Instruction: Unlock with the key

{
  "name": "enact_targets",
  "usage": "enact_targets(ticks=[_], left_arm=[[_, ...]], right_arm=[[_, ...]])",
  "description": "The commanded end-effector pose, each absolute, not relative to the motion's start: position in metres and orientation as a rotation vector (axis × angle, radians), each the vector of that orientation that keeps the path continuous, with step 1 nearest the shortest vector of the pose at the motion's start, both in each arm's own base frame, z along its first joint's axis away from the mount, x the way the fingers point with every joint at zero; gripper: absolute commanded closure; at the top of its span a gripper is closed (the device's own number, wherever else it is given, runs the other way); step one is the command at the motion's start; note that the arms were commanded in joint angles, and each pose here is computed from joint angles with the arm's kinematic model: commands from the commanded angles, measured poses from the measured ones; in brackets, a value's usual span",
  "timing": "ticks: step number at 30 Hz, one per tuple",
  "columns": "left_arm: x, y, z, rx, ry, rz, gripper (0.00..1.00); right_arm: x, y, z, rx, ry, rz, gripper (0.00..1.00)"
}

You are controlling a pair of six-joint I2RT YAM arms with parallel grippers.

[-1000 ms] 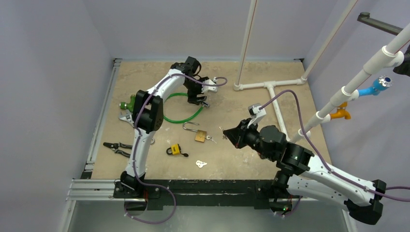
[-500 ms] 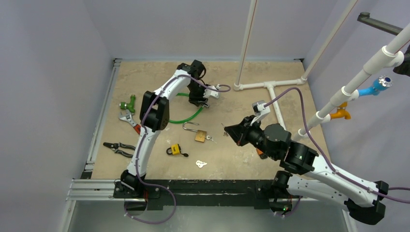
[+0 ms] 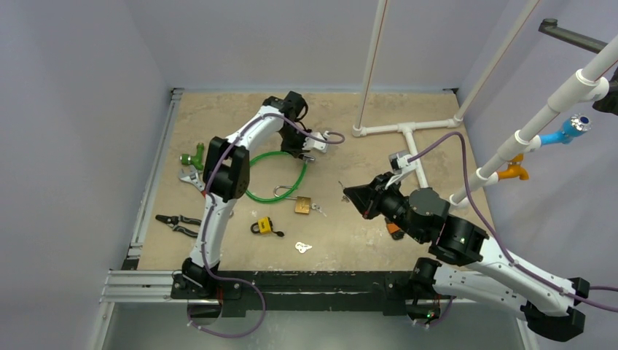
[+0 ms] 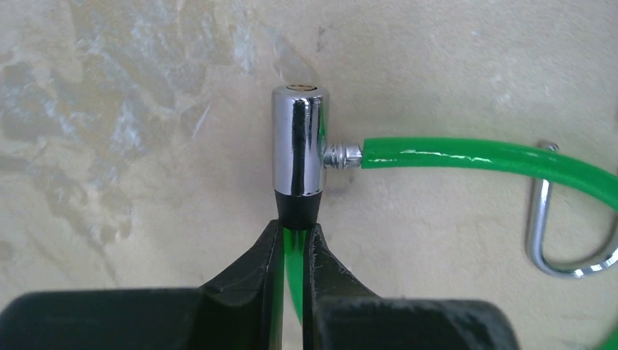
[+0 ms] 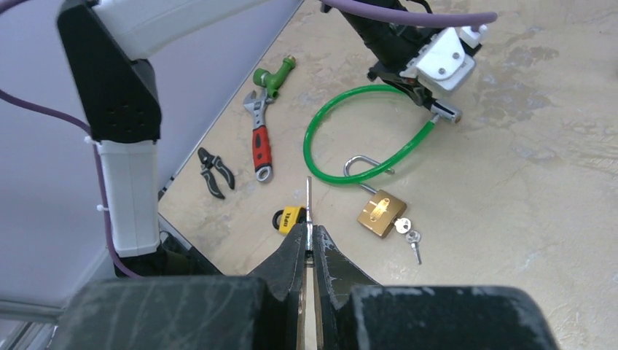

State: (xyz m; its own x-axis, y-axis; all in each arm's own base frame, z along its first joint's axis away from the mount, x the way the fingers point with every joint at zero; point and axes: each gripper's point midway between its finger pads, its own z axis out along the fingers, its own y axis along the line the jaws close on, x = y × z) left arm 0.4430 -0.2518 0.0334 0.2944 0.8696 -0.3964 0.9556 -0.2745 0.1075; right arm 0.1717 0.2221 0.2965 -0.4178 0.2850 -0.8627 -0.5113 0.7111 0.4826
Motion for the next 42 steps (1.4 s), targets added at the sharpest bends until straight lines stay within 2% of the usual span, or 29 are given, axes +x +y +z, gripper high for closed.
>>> enact_targets(ticks=[1, 5, 10, 17, 20, 29, 42], left_arm=[[0.459, -0.238, 0.154, 2.118, 1.453, -0.151, 1.00], [0.435, -0.224, 0.250, 2.014, 1.314, -0.029, 1.00], [0.350, -0.200, 0.355, 1.868, 1.152, -0.010, 1.00], [0.200, -0.174, 0.399, 1.749, 0.783, -0.007, 1.00], [0.164, -0.163, 0.397, 1.710, 0.799, -0.045, 1.00], [0.137, -0.142, 0.383, 1.616, 0.858, -0.013, 1.00], [0.170, -0.138, 0.373, 1.542, 0.984, 0.036, 1.00]], right_arm=[[0.176, 0.219, 0.333, -0.182, 1.695, 0.893, 1.00], [0.174, 0.225, 0.349, -0.260, 1.659, 0.894, 1.00], [0.160, 0.235, 0.377, -0.392, 1.614, 0.947, 1.00], [0.130, 0.278, 0.383, -0.774, 1.661, 1.034, 1.00], [0.130, 0.289, 0.385, -0.875, 1.669, 1.013, 1.00], [0.126, 0.317, 0.391, -1.045, 1.661, 1.053, 1.00], [0.125, 0.333, 0.407, -1.043, 1.589, 1.118, 1.00]])
